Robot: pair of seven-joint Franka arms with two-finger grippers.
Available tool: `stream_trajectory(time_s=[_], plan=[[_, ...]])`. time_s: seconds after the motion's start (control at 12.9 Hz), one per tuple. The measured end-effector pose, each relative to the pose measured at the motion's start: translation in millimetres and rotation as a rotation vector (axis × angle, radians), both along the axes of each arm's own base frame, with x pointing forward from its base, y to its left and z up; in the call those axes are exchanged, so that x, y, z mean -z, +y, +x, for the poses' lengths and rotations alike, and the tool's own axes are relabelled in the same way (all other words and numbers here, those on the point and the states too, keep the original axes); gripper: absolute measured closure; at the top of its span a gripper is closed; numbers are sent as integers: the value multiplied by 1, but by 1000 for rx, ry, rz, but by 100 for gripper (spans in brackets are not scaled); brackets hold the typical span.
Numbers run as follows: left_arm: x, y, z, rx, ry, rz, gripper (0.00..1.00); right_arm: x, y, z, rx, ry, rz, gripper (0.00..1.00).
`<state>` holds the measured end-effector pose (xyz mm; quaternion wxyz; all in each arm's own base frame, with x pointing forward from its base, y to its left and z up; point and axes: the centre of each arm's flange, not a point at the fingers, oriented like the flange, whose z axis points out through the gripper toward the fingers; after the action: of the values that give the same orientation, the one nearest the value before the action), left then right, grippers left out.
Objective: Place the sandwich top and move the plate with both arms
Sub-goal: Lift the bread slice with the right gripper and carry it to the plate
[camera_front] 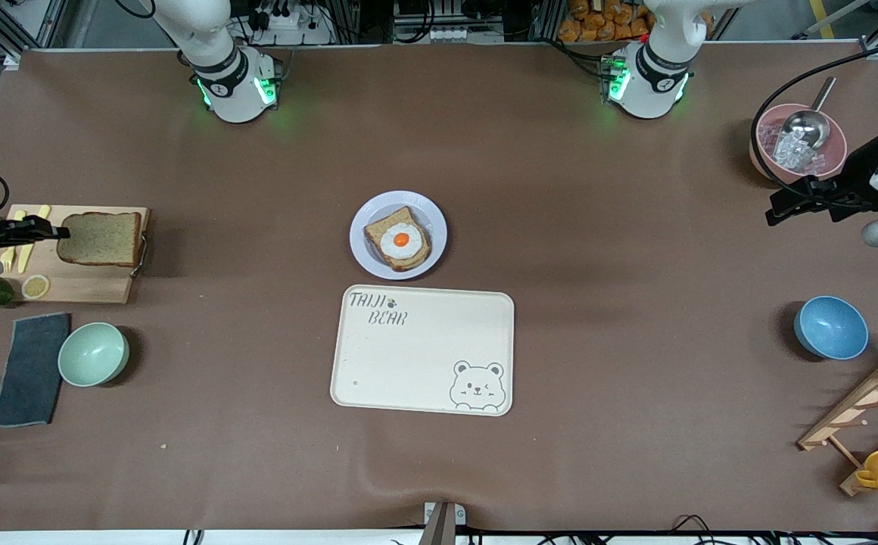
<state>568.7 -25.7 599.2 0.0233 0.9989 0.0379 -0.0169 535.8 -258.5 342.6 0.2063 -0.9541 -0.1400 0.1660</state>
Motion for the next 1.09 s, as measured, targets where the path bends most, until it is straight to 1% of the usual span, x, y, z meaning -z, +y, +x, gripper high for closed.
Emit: stream_trajectory(time_s=[0.08, 0.23, 0.39, 0.54, 0.7, 0.86, 0.93, 1.09], plan=[[1, 0, 1, 1, -1, 0, 0, -13, 25, 13, -55, -19, 45, 93], [4, -1, 3, 2, -3, -1, 0, -32, 88, 41, -175, -62, 97, 93], [9, -1, 6, 2, 2, -2, 0, -44, 161, 62, -328, -100, 128, 93], [12, -1, 8, 2, 9, -3, 0, -57, 236, 75, -480, -135, 143, 93], [16, 0, 8, 1, 14, -3, 0, -63, 307, 78, -632, -157, 166, 93], [19, 0, 10, 1, 20, -3, 0, -51, 382, 75, -804, -170, 214, 93], [20, 0, 10, 1, 22, -4, 0, -40, 419, 72, -902, -190, 247, 93], [21, 1, 11, -1, 24, -4, 0, -20, 486, 62, -1108, -247, 318, 93]])
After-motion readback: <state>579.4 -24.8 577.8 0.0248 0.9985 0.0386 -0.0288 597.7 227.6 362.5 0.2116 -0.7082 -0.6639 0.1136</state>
